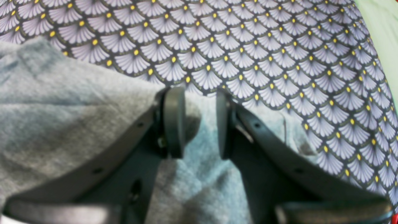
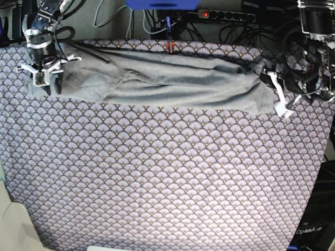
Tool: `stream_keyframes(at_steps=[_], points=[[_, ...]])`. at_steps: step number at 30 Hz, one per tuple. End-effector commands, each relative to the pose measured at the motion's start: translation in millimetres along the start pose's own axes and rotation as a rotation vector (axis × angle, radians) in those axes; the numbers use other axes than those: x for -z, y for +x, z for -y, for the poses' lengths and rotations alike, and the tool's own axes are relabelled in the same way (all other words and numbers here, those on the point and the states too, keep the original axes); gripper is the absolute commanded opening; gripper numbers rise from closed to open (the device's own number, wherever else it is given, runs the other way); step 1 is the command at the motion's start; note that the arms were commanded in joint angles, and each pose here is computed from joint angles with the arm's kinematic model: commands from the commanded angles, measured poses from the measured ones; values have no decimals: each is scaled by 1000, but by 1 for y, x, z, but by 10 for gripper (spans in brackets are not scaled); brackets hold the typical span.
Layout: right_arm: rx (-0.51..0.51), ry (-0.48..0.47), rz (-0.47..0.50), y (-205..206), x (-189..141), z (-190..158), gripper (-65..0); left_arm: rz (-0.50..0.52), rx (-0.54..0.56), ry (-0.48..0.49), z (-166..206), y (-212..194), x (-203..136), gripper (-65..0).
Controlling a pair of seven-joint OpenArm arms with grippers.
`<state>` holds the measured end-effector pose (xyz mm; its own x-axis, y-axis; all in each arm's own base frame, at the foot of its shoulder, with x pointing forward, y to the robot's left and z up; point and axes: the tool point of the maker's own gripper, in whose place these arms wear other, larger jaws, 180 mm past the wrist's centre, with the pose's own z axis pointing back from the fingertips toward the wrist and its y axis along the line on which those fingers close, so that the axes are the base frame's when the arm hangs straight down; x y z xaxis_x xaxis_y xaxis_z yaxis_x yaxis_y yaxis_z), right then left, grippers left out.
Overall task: Fold the T-shirt properly
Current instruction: 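Adjust the left gripper's hold on the stretched shirt end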
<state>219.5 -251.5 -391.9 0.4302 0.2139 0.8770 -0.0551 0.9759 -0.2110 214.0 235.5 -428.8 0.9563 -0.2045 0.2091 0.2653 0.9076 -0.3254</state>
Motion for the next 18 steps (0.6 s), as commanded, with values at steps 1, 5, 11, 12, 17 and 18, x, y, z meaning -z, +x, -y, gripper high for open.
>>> stream_keyframes(at_steps=[1, 5, 11, 12, 17, 18], points=[[-10, -13, 47, 12, 0, 6, -465, 37, 20, 12, -3, 15, -10, -650], [-10, -13, 47, 12, 0, 6, -465, 76, 147, 11, 6, 27, -19, -485], [-13, -13, 47, 12, 0, 7, -465, 252, 235, 56, 10, 60, -53, -275], [-13, -13, 47, 12, 0, 7, -465, 273, 238, 67, 10, 63, -59, -268], [-16, -13, 47, 12, 0, 8, -465, 299, 237, 91, 8, 67, -67, -261], [-16, -13, 47, 12, 0, 8, -465, 291, 230, 90, 6, 65, -65, -261]])
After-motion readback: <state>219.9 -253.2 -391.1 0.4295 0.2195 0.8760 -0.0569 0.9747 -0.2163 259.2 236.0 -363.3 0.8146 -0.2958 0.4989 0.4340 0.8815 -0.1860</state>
